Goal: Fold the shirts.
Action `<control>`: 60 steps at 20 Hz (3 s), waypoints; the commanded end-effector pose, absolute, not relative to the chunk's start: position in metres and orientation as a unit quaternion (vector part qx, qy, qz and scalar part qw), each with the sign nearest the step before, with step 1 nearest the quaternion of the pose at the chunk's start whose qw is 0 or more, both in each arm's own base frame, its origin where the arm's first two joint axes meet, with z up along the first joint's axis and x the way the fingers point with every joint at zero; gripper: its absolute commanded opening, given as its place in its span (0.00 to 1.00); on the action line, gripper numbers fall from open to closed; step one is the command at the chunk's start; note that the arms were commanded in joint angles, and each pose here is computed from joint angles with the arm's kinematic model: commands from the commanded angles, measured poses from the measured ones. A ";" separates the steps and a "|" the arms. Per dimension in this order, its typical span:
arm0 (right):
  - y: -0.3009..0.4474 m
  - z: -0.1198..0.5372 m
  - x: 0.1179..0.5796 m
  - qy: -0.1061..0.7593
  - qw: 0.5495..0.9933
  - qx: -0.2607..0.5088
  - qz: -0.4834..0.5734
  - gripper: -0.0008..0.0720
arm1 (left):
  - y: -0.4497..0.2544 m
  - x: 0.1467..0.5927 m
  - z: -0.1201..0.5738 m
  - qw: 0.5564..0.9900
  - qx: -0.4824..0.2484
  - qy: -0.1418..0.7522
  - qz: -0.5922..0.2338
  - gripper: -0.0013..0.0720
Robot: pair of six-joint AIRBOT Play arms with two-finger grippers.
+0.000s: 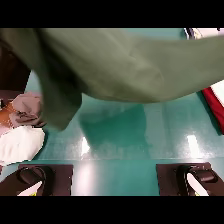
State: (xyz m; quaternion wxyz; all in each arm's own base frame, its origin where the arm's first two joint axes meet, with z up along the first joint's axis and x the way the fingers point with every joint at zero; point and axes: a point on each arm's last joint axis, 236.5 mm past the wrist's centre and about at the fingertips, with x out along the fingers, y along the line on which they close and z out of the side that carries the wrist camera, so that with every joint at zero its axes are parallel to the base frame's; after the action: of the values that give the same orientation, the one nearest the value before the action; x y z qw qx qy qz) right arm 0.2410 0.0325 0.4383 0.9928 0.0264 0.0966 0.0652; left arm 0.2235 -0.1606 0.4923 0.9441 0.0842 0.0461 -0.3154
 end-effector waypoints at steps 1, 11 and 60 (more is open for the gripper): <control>-0.017 0.475 0.208 0.060 0.997 0.022 -0.035 0.03 | -0.144 0.195 0.521 0.948 0.058 -0.003 -0.314 0.06; -0.046 0.330 0.327 0.380 0.916 0.000 -0.130 0.03 | -0.134 0.276 0.303 0.916 0.155 0.305 -0.211 0.06; 0.070 0.150 0.414 0.484 0.870 -0.023 0.087 0.78 | -0.057 0.246 -0.057 0.788 -0.113 0.605 -0.031 0.77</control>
State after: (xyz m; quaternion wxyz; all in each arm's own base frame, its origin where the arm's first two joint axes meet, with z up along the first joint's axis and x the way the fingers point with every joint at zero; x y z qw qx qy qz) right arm 0.4203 0.0698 0.1544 0.8782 -0.0211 0.4702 0.0855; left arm 0.2312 -0.0565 -0.0564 0.7654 -0.1032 0.6345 -0.0323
